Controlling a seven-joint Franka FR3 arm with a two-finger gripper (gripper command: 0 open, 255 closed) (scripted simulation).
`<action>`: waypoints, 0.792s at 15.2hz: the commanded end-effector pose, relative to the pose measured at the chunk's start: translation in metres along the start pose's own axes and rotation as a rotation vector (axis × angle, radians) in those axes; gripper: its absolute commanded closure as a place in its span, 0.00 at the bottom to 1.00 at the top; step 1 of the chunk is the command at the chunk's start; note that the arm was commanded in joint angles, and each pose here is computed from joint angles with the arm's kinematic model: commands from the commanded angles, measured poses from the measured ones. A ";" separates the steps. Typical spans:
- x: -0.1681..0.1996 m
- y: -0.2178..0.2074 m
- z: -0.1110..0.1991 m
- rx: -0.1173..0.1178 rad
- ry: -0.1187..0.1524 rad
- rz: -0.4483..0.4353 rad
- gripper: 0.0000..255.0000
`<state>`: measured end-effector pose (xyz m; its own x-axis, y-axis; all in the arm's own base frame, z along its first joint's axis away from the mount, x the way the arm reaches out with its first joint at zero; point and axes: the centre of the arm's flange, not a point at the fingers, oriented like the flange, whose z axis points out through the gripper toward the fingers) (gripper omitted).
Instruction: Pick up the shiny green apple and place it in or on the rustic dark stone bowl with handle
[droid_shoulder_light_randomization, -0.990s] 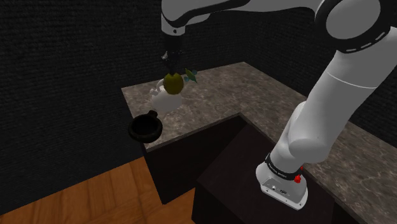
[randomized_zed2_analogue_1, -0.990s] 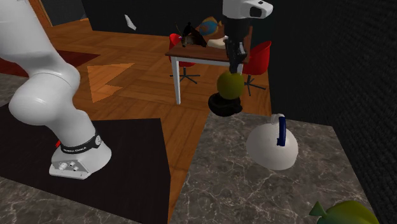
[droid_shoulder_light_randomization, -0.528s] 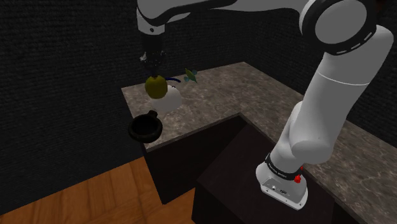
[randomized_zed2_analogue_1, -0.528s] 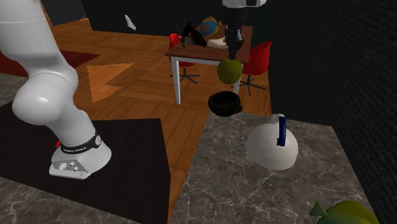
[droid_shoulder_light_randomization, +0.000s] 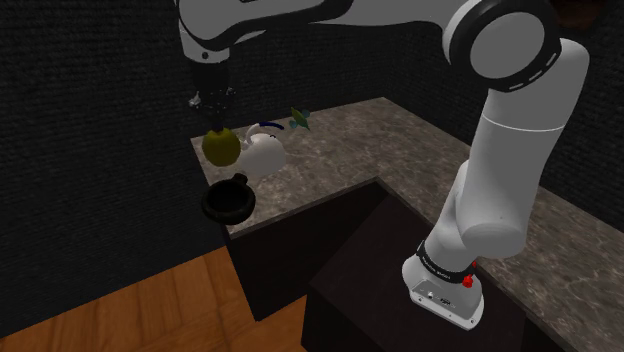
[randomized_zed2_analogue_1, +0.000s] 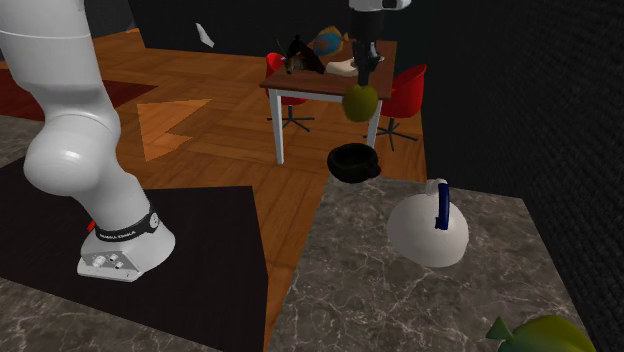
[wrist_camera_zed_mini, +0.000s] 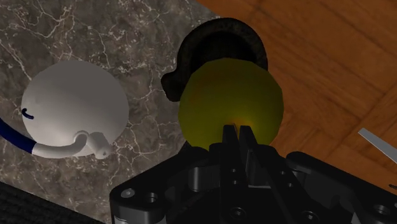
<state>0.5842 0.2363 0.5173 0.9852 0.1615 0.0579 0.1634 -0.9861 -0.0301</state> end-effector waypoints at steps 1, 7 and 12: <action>0.000 -0.001 0.010 0.000 0.001 0.000 1.00; -0.002 0.000 0.041 0.000 0.001 0.000 1.00; -0.003 0.001 0.068 0.000 0.001 0.000 1.00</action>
<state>0.5847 0.2376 0.4554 0.9853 0.1610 0.0579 0.1630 -0.9862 -0.0302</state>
